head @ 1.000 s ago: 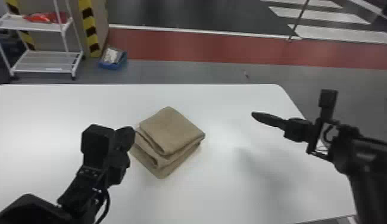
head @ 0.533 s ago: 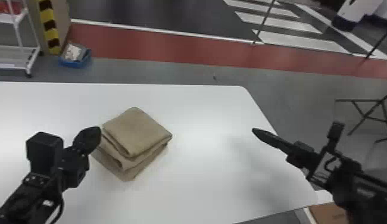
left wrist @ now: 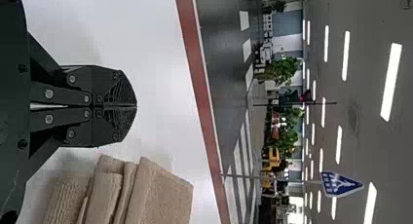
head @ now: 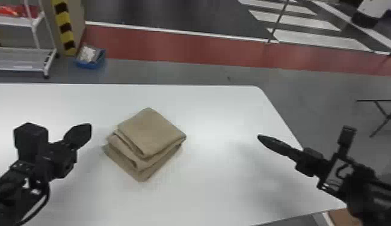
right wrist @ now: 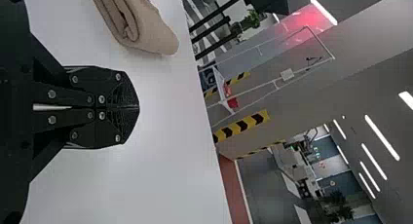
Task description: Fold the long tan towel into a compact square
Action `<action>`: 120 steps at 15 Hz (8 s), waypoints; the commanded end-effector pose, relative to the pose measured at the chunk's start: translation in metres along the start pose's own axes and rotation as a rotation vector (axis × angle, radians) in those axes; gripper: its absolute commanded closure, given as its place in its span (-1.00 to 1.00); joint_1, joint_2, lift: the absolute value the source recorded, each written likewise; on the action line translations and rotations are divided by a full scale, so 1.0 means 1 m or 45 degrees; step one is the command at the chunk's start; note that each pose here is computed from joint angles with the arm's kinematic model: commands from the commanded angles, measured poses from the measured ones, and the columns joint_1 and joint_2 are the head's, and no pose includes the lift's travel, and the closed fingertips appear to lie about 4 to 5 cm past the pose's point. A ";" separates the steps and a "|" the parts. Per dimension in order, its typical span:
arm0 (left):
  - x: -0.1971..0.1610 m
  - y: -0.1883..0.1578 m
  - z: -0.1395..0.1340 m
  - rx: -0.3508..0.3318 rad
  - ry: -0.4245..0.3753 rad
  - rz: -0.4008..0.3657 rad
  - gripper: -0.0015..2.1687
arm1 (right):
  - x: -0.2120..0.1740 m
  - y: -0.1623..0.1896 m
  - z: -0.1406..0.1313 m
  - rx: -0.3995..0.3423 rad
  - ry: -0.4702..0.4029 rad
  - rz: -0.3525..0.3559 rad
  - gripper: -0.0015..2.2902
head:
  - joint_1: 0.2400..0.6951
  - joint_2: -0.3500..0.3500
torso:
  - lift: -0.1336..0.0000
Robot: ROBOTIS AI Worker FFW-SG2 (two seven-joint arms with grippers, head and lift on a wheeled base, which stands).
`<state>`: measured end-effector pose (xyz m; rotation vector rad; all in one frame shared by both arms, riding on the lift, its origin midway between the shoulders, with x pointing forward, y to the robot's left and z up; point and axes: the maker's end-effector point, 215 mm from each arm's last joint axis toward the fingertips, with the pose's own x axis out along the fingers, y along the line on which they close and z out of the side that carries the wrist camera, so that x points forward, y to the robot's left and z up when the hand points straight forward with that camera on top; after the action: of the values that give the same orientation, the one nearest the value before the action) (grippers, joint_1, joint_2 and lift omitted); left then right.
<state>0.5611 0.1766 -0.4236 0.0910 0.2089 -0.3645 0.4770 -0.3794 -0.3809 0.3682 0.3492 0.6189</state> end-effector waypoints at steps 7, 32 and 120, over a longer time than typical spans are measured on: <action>-0.009 0.010 0.034 -0.047 -0.138 0.052 0.92 | 0.123 0.113 -0.077 -0.180 0.221 0.192 0.92 | 1.00 -0.23 | -0.86; -0.044 0.000 0.018 -0.021 -0.062 0.050 0.92 | 0.141 0.092 -0.005 -0.325 0.084 0.110 -0.08 | 1.00 0.10 | -0.86; -0.033 -0.130 0.012 -0.029 0.102 -0.066 0.92 | 0.279 0.244 -0.016 -1.437 0.727 0.282 0.47 | 1.00 0.17 | -0.86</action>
<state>0.4878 0.0725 -0.4018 0.0638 0.2700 -0.4040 0.5617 -0.0212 -0.3478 -0.8684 0.4609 1.0223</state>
